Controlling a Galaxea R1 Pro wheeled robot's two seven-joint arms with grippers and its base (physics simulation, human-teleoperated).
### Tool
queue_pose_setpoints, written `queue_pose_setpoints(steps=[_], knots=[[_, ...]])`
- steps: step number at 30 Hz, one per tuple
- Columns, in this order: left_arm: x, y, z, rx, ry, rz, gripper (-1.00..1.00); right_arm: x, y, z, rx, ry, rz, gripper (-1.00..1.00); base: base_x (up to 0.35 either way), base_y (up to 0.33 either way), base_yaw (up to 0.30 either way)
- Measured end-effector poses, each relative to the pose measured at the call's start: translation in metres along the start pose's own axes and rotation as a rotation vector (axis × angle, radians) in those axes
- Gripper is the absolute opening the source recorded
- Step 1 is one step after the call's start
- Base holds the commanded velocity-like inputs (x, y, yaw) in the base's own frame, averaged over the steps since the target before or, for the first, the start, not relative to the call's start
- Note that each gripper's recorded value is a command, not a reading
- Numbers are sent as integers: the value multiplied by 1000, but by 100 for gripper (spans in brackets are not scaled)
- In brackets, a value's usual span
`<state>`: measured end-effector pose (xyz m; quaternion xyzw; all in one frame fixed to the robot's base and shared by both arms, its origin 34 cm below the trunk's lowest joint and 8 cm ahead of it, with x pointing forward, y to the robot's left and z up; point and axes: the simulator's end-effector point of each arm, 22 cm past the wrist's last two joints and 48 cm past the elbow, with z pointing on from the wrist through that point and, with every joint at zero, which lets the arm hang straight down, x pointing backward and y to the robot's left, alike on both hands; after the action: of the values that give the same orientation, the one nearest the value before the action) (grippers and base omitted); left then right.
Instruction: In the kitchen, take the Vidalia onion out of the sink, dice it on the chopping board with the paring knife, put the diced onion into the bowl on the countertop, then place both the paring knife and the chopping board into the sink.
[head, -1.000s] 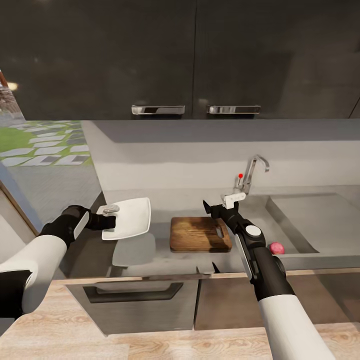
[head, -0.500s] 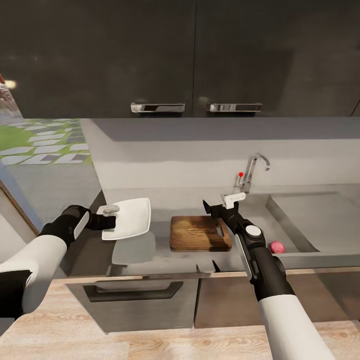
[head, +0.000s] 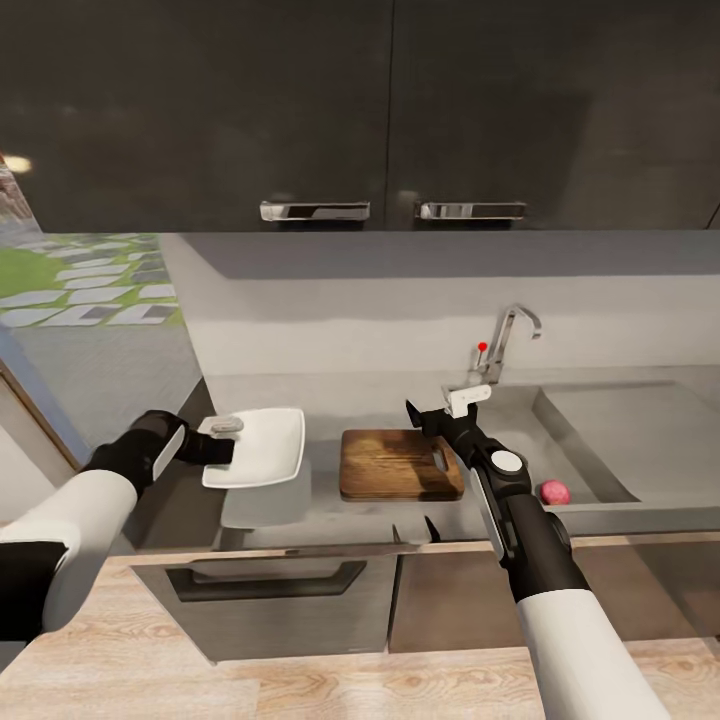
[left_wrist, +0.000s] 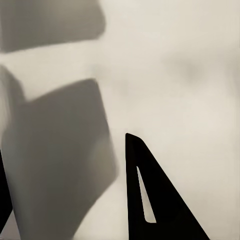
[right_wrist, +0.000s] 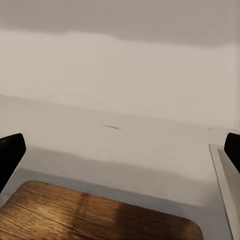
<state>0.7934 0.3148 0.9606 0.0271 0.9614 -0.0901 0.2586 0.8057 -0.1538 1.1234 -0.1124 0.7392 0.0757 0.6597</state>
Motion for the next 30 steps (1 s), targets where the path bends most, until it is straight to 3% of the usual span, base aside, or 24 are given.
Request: queue_pose_setpoints(steps=[9,30], knots=[[3,0,2,-14,16,31,-100,0,0,0,0,0,0,100,0,0,0],[5,2,5,-16,20,32,-100,5,0,2,-1,7,2,100,0,0,0]])
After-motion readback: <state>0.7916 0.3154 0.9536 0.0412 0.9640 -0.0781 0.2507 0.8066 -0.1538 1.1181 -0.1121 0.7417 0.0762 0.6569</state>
